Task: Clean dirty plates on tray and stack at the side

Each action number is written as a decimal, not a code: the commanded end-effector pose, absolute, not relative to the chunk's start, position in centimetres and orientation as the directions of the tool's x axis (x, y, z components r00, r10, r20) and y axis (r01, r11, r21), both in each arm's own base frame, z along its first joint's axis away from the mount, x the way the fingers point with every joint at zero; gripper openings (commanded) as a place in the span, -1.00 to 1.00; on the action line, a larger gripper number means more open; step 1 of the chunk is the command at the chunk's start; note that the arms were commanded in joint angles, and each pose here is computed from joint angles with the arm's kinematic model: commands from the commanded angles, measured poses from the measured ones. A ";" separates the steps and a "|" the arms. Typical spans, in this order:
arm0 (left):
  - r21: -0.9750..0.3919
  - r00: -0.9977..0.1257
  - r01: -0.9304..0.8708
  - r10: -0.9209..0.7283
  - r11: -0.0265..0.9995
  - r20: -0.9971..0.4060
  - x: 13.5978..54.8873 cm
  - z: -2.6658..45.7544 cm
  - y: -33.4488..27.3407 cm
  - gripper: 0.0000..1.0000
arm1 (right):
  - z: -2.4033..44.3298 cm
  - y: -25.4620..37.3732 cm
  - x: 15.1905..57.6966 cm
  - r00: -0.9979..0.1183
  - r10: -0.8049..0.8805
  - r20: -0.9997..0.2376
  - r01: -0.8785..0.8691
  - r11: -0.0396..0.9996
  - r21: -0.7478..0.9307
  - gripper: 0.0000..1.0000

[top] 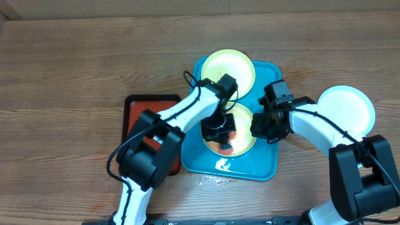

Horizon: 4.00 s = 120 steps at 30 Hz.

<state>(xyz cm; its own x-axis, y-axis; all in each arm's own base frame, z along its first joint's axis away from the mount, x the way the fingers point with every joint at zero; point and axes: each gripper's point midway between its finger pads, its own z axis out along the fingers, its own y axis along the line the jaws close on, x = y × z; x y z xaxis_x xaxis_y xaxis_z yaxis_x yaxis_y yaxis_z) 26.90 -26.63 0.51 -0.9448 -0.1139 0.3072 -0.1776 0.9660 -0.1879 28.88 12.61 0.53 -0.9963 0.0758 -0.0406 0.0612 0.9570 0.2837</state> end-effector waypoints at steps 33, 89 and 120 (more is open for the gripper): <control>0.046 -0.955 -0.292 -0.289 0.955 -0.063 28.7 3.1 -6.2 -0.79 | -0.1 12.2 28.6 -0.997 0.066 -0.030 0.056 0.966 0.254 -0.92; -0.220 -0.809 -0.327 -0.393 0.919 -0.437 27.1 31.1 -1.1 0.99 | 25.3 31.0 28.7 -0.316 -0.467 -0.826 -0.097 0.882 -0.461 -0.92; -0.272 -0.871 -0.289 -0.370 0.918 -0.323 26.3 29.7 -3.0 0.99 | 25.5 30.6 28.5 -0.309 -0.504 -0.807 -0.086 0.860 -0.504 -0.92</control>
<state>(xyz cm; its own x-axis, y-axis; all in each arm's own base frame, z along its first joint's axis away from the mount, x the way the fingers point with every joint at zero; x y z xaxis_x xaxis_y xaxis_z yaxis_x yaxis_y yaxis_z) 26.57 -2.18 29.36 -0.8538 -0.3964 -0.3374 -0.3297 0.9134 -0.2389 28.55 30.66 24.64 -0.3245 -0.5134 -0.7944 -0.1125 0.8549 -0.5065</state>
